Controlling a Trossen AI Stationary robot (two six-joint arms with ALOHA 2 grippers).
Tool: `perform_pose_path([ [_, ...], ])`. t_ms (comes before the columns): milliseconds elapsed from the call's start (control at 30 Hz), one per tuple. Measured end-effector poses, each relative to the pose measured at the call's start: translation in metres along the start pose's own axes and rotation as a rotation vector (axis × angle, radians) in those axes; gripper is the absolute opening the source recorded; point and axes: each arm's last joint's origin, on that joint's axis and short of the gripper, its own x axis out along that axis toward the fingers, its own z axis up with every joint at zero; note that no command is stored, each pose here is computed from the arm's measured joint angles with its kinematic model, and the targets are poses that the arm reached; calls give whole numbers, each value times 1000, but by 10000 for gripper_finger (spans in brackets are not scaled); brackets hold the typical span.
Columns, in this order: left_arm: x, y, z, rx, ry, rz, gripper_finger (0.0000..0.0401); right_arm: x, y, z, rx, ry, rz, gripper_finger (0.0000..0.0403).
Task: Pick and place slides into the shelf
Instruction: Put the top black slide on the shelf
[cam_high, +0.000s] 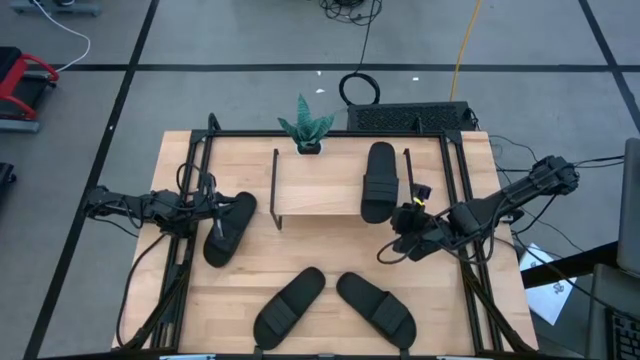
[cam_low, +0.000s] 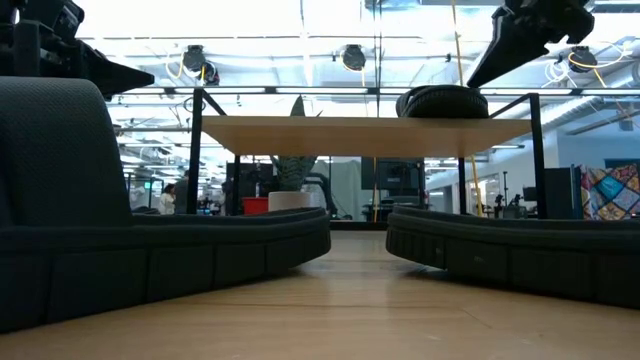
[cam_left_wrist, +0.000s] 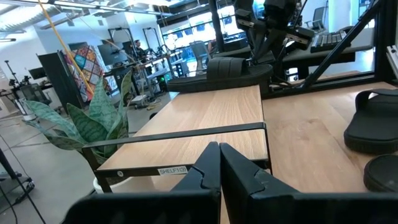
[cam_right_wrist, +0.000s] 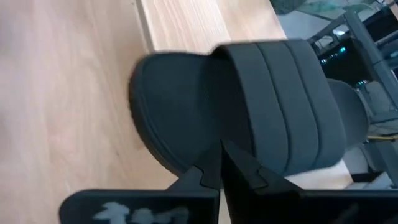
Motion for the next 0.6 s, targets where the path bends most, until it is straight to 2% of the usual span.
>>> perform_pose_path([
  [233,0,0,0,0,0,0,1,2,-6,-5,19,39,-59,0],
  [400,0,0,0,0,0,0,1,3,-7,-3,28,16,-99,0],
  [600,0,0,0,-2,0,0,1,4,-8,-3,42,14,-107,0],
])
